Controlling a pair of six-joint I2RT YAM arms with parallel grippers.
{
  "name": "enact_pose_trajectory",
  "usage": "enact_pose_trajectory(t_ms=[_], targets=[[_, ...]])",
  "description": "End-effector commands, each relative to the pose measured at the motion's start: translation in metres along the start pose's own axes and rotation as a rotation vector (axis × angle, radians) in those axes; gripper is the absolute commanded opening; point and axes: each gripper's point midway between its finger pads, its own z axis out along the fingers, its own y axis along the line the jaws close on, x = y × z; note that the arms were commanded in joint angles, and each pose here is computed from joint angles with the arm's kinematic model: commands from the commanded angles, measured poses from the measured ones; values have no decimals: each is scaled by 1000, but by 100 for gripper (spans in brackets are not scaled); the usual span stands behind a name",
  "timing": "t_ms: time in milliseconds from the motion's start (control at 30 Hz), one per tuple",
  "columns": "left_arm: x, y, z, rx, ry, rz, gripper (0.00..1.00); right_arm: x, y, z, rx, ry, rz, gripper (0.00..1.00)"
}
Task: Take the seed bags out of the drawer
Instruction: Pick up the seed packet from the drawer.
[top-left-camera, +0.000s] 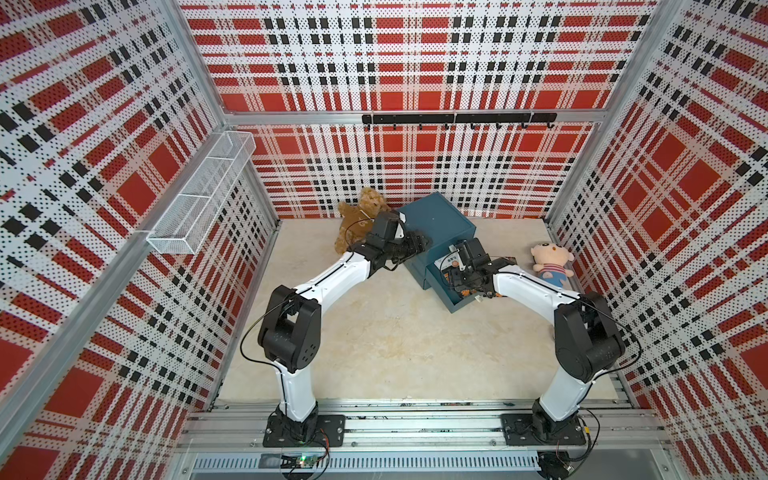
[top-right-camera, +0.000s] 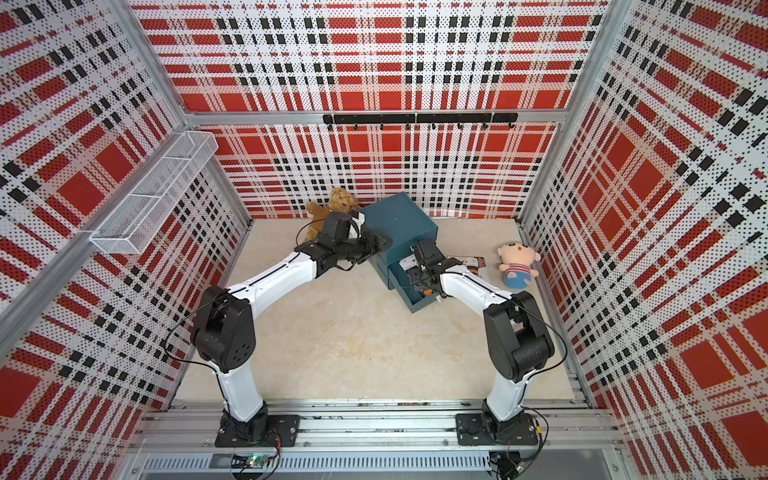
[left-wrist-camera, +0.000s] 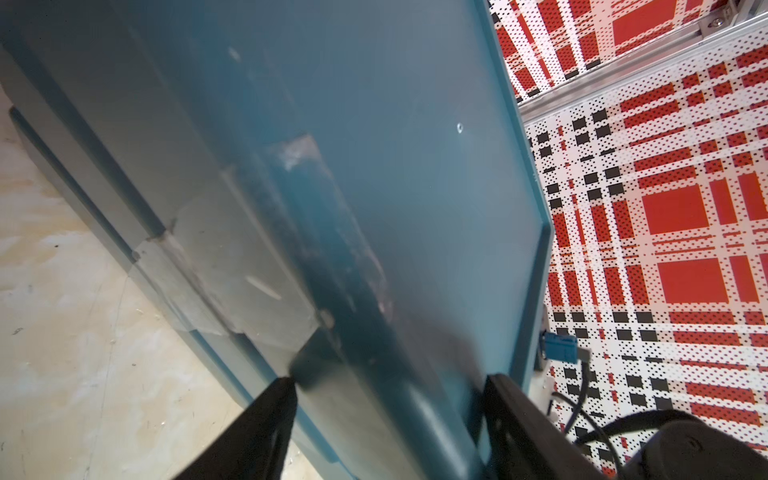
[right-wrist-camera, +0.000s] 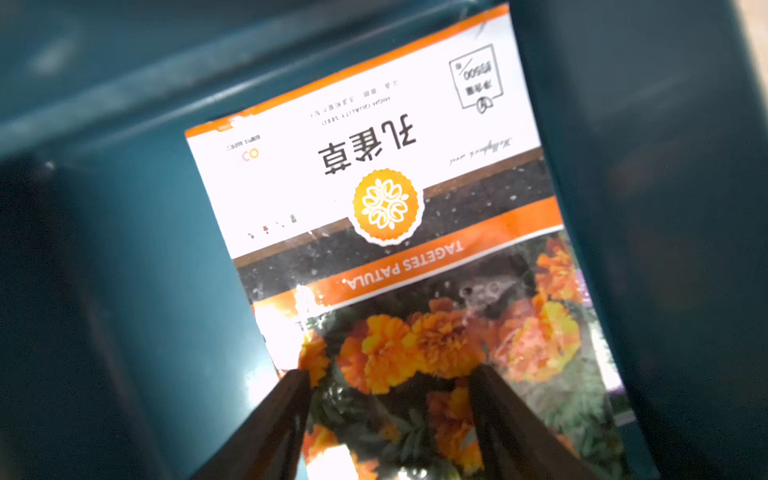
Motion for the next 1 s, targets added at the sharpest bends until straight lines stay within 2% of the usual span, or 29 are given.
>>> enact_pose_trajectory(t_ms=[0, 200, 333, 700, 800, 833, 967], targets=[[41, 60, 10, -189, 136, -47, 75, 3, 2, -7, -4, 9, 22, 78], [40, 59, 9, -190, 131, -47, 75, 6, 8, 2, -31, 31, 40, 84], [42, 59, 9, -192, 133, -48, 75, 14, 11, 12, -39, 63, 56, 83], [42, 60, 7, -196, 134, -46, 75, 23, 13, 26, -38, 96, 90, 50], [43, 61, 7, -199, 138, -45, 75, 20, 14, 25, -44, 94, 92, 46], [43, 61, 7, -199, 139, -45, 75, 19, 14, 24, -45, 92, 95, 47], [42, 59, 8, -195, 138, -44, 75, 9, 17, 10, -75, 47, 111, 67]])
